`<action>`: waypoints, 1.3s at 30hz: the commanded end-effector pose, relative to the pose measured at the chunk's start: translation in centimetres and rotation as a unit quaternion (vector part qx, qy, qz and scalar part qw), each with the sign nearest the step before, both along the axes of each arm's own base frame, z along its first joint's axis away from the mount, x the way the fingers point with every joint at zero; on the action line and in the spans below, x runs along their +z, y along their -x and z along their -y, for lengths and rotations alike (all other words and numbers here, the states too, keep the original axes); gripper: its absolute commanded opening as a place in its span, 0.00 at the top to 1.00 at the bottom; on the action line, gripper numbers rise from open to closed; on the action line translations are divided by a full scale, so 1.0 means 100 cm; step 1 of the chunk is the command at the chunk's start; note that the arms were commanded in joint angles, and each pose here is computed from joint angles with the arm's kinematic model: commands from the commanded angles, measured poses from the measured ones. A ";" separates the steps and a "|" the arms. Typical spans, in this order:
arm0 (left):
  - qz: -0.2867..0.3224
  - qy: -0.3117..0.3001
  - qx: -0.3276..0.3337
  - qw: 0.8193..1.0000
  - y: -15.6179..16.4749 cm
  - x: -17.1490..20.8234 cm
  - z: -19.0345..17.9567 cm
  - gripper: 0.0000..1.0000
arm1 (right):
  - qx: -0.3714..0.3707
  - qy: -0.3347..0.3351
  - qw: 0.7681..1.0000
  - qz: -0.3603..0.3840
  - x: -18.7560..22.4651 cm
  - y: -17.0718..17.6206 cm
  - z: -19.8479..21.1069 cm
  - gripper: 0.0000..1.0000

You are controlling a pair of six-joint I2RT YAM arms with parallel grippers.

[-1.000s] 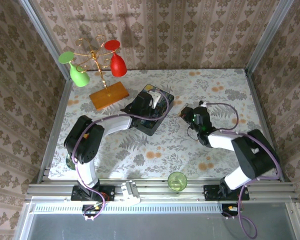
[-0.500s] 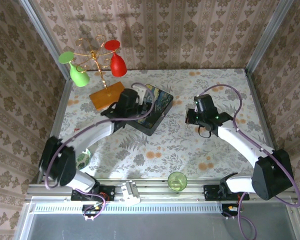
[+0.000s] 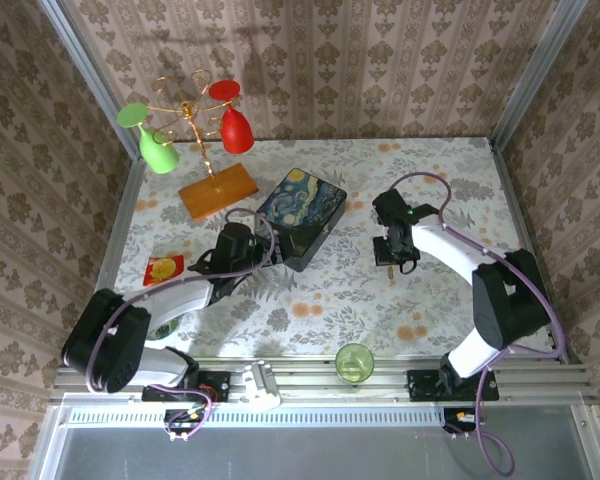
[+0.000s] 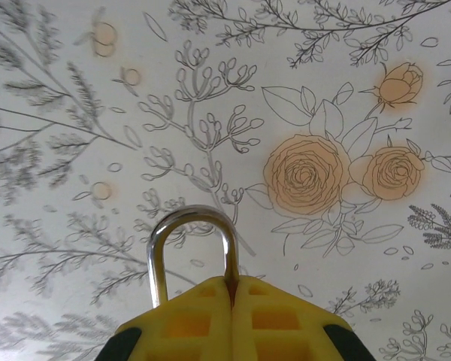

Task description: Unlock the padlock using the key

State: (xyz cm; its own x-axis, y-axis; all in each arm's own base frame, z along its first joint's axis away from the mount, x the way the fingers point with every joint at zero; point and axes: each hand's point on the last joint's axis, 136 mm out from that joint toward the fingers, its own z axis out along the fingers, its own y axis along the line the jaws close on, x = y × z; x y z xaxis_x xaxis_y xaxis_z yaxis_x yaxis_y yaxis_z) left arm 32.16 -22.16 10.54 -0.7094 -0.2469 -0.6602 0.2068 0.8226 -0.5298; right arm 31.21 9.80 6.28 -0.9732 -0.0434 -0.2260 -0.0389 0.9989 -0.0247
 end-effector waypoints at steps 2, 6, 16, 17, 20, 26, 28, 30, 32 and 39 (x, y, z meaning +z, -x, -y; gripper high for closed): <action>0.024 0.049 0.037 0.998 -0.026 0.010 -0.001 0.00 | 0.014 0.028 0.999 -0.007 -0.004 -0.007 0.006 1.00; 0.029 0.029 0.048 0.998 -0.042 0.007 -0.006 0.00 | 0.014 0.058 0.998 -0.022 -0.014 -0.010 0.014 1.00; 0.022 0.020 0.041 0.999 -0.102 -0.011 -0.009 0.00 | 0.012 0.077 0.996 -0.043 -0.037 -0.024 0.021 1.00; 0.019 0.019 0.041 0.999 -0.107 -0.014 -0.008 0.00 | 0.012 0.077 0.996 -0.045 -0.038 -0.025 0.021 1.00; 0.024 -0.007 0.043 0.999 -0.121 -0.015 -0.008 0.00 | 0.012 0.072 0.996 -0.046 -0.040 -0.028 0.019 1.00; 0.058 -0.054 0.040 0.996 -0.150 0.001 -0.010 0.00 | 0.009 0.072 0.996 -0.058 -0.048 -0.029 0.020 1.00; 0.061 -0.063 0.035 0.996 -0.158 0.008 -0.009 0.00 | 0.006 0.072 0.996 -0.060 -0.051 -0.026 0.023 1.00; 0.062 -0.068 0.030 0.995 -0.158 0.014 -0.009 0.00 | 0.002 0.071 0.996 -0.062 -0.053 -0.022 0.024 1.00; 0.067 -0.067 0.033 0.995 -0.155 0.017 -0.011 0.00 | -0.005 0.075 0.995 -0.059 -0.053 -0.019 0.028 0.98; 0.094 -0.088 0.017 0.992 -0.136 0.057 -0.017 0.00 | -0.021 0.047 0.999 -0.002 -0.027 -0.029 0.025 0.80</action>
